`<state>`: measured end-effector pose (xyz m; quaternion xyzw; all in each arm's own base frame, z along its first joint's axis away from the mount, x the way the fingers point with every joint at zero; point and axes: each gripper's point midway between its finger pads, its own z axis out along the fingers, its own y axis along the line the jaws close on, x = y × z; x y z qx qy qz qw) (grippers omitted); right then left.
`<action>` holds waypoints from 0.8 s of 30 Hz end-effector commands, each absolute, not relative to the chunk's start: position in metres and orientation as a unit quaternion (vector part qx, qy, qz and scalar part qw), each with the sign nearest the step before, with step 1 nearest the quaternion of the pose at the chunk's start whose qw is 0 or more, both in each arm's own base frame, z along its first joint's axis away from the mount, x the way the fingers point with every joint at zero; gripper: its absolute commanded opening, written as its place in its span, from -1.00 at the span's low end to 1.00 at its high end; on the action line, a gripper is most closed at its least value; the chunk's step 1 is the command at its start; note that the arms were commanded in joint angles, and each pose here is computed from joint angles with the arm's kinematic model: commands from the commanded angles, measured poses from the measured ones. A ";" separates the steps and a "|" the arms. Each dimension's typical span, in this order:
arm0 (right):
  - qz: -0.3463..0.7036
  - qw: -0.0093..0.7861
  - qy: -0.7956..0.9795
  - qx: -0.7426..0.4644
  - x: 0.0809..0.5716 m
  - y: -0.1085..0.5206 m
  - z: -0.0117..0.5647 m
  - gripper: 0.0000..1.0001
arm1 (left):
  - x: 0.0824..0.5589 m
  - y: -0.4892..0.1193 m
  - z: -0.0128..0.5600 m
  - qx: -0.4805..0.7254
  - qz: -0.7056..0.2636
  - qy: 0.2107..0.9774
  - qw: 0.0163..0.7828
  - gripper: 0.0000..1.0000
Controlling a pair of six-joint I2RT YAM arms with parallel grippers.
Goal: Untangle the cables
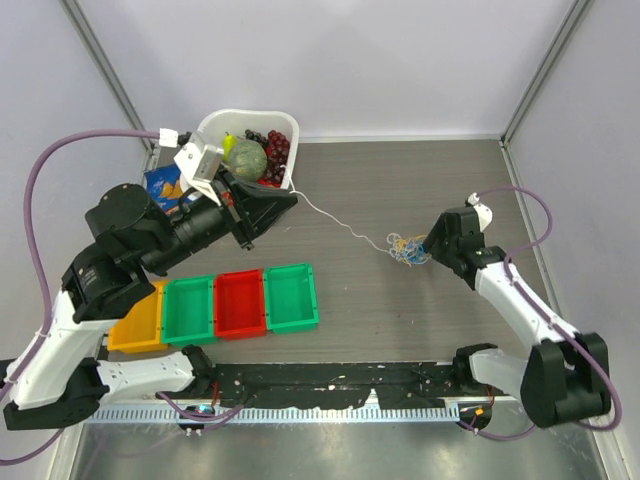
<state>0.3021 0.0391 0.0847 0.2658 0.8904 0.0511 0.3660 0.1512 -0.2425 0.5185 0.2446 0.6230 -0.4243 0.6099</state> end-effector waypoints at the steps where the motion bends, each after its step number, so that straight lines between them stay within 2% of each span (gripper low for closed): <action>1: 0.123 0.407 0.889 0.168 0.297 0.077 0.138 0.26 | 0.147 -0.255 0.543 0.256 -0.453 0.584 0.623 -1.00; 7: 0.084 0.405 0.901 0.130 0.294 0.091 0.150 0.29 | 0.149 -0.263 0.544 0.251 -0.465 0.585 0.616 -1.00; 10: 0.167 0.378 0.906 0.094 0.294 0.128 0.148 0.28 | 0.149 -0.263 0.537 0.243 -0.468 0.594 0.608 -1.00; 13: 0.174 0.375 0.908 0.069 0.287 0.145 0.141 0.25 | 0.149 -0.263 0.526 0.230 -0.475 0.600 0.601 -1.00; 15: 0.210 0.357 0.910 0.034 0.270 0.164 0.131 0.25 | 0.151 -0.261 0.522 0.220 -0.478 0.602 0.600 -1.00; 18: 0.327 0.335 0.883 -0.040 0.243 0.214 0.139 0.25 | 0.153 -0.265 0.517 0.212 -0.479 0.617 0.587 -1.00; 24: 0.404 0.337 0.846 -0.089 0.210 0.257 0.143 0.12 | 0.158 -0.276 0.495 0.205 -0.484 0.632 0.569 -1.00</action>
